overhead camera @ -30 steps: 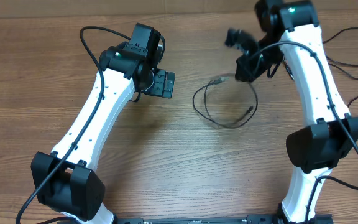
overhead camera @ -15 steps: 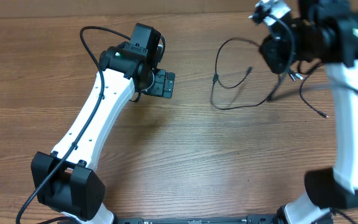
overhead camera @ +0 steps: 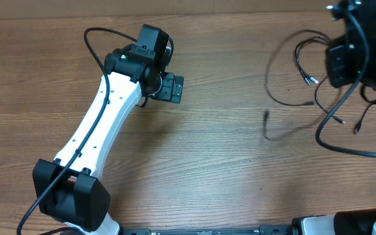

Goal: Untangle cables
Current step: 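Carry the black cable to the table's right side with the right gripper, then lower the cable onto the right-side cables and open the right gripper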

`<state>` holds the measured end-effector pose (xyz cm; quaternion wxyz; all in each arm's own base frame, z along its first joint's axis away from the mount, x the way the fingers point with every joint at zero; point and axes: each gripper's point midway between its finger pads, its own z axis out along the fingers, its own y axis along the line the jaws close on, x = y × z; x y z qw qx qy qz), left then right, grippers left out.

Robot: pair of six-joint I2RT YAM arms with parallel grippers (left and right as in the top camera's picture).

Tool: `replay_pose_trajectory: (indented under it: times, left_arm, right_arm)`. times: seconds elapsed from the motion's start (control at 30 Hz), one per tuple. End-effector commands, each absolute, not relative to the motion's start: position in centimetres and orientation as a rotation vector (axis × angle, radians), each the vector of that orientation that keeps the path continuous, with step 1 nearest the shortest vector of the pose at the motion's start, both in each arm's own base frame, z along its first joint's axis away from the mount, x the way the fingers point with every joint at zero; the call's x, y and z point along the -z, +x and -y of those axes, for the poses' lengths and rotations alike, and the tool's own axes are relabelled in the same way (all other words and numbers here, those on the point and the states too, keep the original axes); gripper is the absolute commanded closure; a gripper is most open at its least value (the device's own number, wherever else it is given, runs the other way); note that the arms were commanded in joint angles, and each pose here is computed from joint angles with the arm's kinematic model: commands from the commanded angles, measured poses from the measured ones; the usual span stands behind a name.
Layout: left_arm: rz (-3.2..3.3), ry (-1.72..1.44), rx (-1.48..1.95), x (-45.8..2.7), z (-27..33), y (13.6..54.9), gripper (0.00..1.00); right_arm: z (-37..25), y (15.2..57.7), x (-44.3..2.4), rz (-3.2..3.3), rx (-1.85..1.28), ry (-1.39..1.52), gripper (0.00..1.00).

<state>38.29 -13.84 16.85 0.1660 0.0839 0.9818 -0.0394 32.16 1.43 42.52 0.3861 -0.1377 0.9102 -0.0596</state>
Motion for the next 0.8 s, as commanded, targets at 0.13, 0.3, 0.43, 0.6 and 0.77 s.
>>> replay_pose_trajectory:
  times: [0.13, 0.3, 0.43, 0.6, 0.77]
  left_arm:
    - [-2.773, 0.274, 0.13, -17.6, 14.2, 38.3, 0.0]
    - [-2.772, 0.274, 0.131, -17.6, 14.2, 38.3, 0.0]
    - [-2.773, 0.274, 0.13, -17.6, 14.2, 38.3, 0.0]
    - [-2.773, 0.274, 0.13, -17.6, 14.2, 38.3, 0.0]
    - [-2.773, 0.274, 0.13, -17.6, 14.2, 38.3, 0.0]
  right_arm:
    - [5.8, 30.2, -42.4, -2.387, 0.353, -0.064, 0.96]
    - [9.8, 29.2, -42.4, -2.399, 0.411, 0.103, 0.96]
    - [12.1, 28.7, -42.0, -2.41, 0.418, 0.196, 0.96]
    - [14.1, 29.0, -41.1, -2.432, 0.407, 0.271, 0.96]
    - [15.2, 30.4, -39.2, -2.491, 0.382, 0.295, 0.96]
